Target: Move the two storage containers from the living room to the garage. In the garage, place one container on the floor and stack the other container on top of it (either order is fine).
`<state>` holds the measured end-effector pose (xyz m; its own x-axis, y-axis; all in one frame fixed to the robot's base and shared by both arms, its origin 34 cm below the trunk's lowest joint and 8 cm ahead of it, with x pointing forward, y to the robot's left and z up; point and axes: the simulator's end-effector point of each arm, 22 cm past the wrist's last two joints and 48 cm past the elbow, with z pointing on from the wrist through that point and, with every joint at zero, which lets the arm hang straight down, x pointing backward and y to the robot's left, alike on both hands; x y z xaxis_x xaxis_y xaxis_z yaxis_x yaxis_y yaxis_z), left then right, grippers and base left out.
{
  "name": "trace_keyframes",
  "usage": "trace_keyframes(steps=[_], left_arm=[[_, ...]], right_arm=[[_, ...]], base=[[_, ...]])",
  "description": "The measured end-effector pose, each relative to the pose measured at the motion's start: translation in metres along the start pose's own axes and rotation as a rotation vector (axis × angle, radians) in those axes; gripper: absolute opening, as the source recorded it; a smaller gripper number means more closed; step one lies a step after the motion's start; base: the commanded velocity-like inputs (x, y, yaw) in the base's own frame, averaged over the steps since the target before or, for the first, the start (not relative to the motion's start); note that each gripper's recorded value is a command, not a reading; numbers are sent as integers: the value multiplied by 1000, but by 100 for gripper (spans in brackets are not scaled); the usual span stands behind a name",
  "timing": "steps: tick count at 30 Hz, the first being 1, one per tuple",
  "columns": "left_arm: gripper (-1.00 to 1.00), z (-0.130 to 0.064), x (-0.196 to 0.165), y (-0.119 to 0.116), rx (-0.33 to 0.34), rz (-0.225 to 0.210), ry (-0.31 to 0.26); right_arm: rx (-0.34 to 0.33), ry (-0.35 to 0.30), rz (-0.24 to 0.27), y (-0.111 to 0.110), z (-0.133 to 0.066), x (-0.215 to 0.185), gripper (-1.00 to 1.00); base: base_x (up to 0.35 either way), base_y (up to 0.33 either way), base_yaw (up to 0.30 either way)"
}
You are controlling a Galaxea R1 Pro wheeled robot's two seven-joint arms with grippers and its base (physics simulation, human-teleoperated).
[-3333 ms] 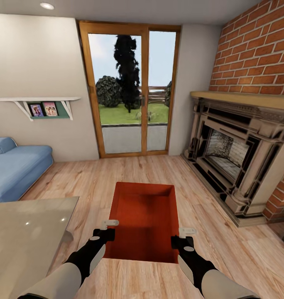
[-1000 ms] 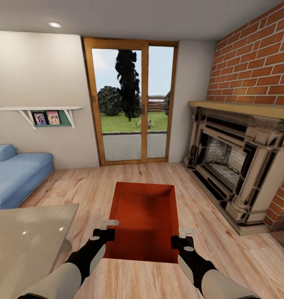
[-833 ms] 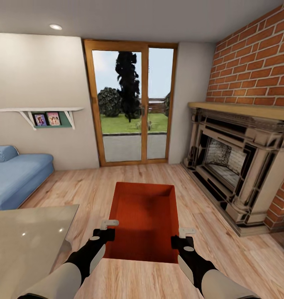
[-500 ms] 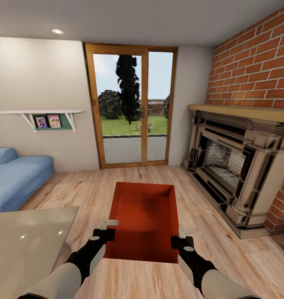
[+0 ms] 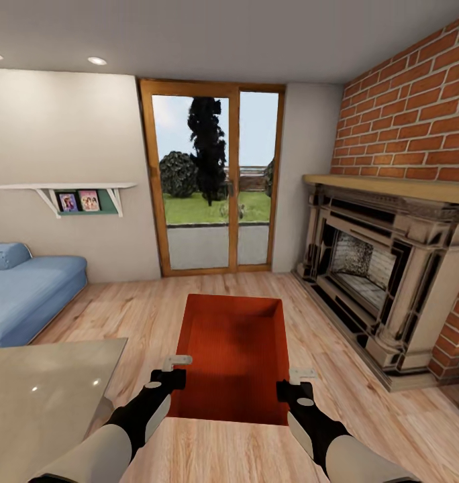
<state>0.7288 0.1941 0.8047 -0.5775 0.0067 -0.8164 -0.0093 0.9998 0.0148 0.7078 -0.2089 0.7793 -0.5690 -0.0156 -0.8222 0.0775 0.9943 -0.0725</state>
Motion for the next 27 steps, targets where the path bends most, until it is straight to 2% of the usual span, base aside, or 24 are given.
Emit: trace_keyframes(steps=[27], left_arm=[[-100, -12, -23, 0, 0, 0, -43]], right_arm=[[1, -43, 6, -1, -10, -23, -100]], base=[[0, 0, 0]])
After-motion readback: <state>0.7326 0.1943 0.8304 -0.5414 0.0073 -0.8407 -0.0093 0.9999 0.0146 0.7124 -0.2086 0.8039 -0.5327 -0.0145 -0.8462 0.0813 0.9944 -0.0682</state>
